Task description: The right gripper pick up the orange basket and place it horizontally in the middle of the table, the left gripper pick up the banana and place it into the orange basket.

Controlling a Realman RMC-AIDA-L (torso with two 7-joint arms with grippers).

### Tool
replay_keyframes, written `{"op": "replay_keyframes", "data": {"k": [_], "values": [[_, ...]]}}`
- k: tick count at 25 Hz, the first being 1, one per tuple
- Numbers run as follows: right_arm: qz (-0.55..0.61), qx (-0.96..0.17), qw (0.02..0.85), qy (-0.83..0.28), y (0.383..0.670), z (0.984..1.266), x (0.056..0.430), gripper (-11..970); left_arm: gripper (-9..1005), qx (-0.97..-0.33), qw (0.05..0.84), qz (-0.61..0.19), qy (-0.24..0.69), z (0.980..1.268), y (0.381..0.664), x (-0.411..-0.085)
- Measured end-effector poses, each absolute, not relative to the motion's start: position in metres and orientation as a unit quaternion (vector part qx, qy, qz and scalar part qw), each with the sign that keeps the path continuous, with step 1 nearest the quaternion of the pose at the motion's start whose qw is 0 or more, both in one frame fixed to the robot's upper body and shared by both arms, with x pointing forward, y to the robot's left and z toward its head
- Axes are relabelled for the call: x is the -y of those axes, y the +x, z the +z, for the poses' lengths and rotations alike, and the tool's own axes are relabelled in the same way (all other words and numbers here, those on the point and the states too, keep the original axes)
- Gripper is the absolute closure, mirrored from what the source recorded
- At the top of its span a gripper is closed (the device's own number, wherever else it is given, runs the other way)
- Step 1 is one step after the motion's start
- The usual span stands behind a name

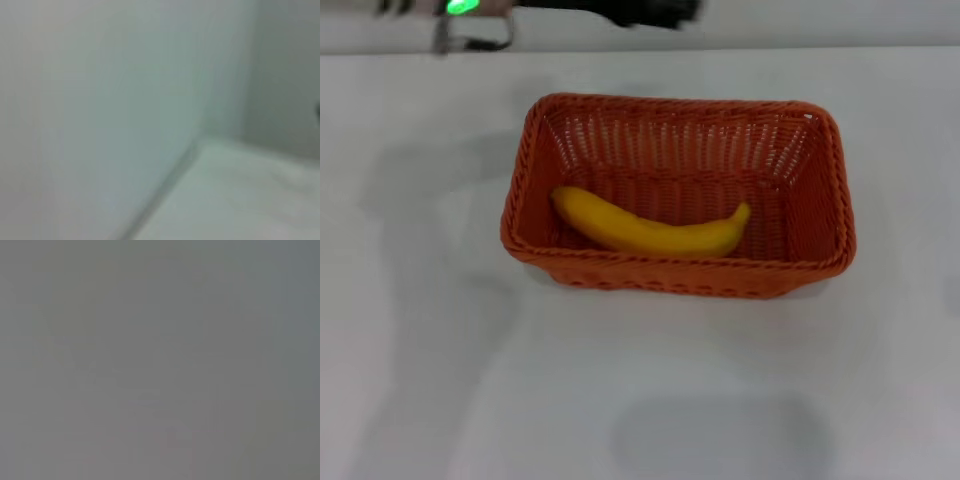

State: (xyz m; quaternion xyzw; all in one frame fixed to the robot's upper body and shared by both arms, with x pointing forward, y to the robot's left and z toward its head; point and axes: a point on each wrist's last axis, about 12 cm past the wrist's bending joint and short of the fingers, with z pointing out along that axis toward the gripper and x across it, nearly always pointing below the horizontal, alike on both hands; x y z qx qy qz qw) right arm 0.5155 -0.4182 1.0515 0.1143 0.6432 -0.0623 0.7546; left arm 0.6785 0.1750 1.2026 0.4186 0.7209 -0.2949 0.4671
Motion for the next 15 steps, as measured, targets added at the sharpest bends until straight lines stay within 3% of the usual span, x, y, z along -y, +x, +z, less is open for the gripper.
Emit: {"op": "replay_keyframes", "data": {"k": [8,15], "values": [[-0.057,-0.648,0.75,0.12,0.514,1.047,0.415,87,121,-0.666,0.642,-0.326,0.195,1.143,0.639,-0.257],[-0.048,-0.649,0.745,0.151,0.512,1.041,0.411,87,120,-0.611,0.749,-0.256,-0.014,1.09,0.583,-0.31]]}}
